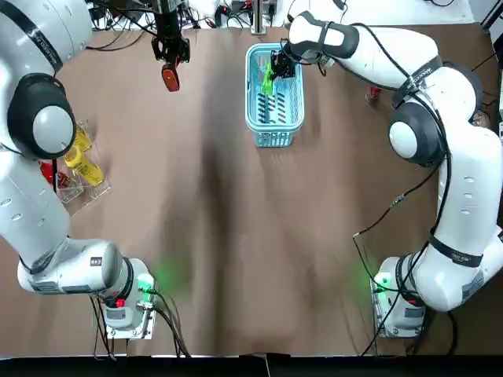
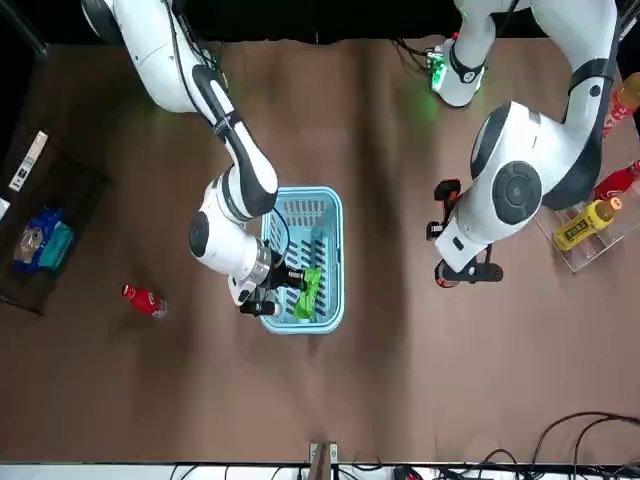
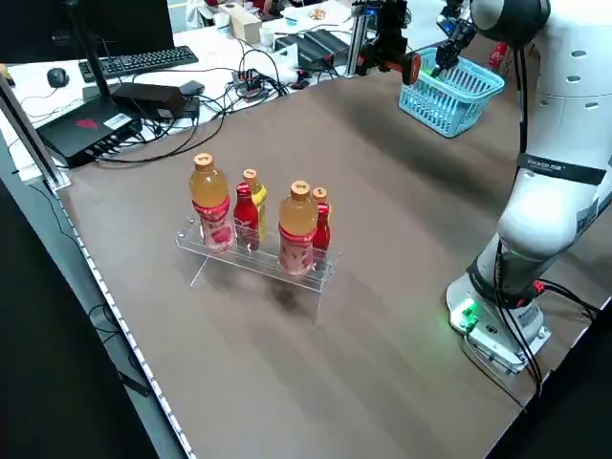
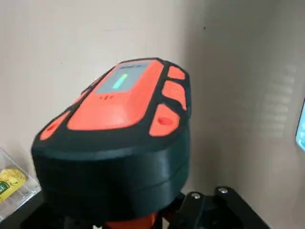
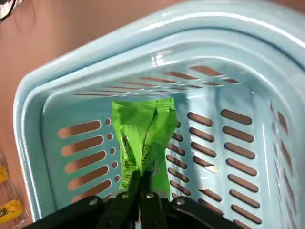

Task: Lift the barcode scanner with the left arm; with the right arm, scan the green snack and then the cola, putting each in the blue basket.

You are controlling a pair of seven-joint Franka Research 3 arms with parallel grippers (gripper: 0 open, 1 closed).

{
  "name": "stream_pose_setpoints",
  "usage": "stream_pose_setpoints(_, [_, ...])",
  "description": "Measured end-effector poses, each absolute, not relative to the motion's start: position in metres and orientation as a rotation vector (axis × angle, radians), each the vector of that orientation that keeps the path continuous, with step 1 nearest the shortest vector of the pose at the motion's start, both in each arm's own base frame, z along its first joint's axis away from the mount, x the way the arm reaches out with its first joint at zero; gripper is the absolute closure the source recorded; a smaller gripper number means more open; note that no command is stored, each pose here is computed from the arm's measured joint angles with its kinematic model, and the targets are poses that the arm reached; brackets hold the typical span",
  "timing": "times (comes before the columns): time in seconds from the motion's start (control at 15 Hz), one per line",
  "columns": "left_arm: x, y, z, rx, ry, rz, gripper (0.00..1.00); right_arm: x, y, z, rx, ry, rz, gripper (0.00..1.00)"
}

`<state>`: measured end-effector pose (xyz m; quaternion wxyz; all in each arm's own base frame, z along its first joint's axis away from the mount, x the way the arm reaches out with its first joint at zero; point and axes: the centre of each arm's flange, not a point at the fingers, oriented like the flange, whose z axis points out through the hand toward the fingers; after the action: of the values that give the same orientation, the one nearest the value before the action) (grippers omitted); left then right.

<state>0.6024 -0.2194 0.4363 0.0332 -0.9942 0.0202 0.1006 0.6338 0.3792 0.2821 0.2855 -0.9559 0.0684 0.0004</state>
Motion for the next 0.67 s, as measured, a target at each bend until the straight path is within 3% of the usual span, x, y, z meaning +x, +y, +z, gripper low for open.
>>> stream_pose_setpoints(0.07, [0.604,-0.216,0.436,-3.059,0.057,0.311,0.86,0.634,0.379,0.283,-2.557,0.173,-0.006,0.94])
stream_pose_setpoints(0.27, [0.608,-0.206,0.432,-3.060,0.040,0.325,0.86,0.637,0.378,0.285,-2.555,0.155,-0.039,0.68])
stream_pose_setpoints(0.47, [0.609,-0.205,0.424,-3.060,0.040,0.345,0.86,0.639,0.378,0.289,-2.551,0.155,-0.050,0.66])
stream_pose_setpoints(0.67, [0.608,-0.209,0.421,-3.072,0.037,0.364,0.86,0.642,0.375,0.299,-2.559,0.131,-0.050,0.70])
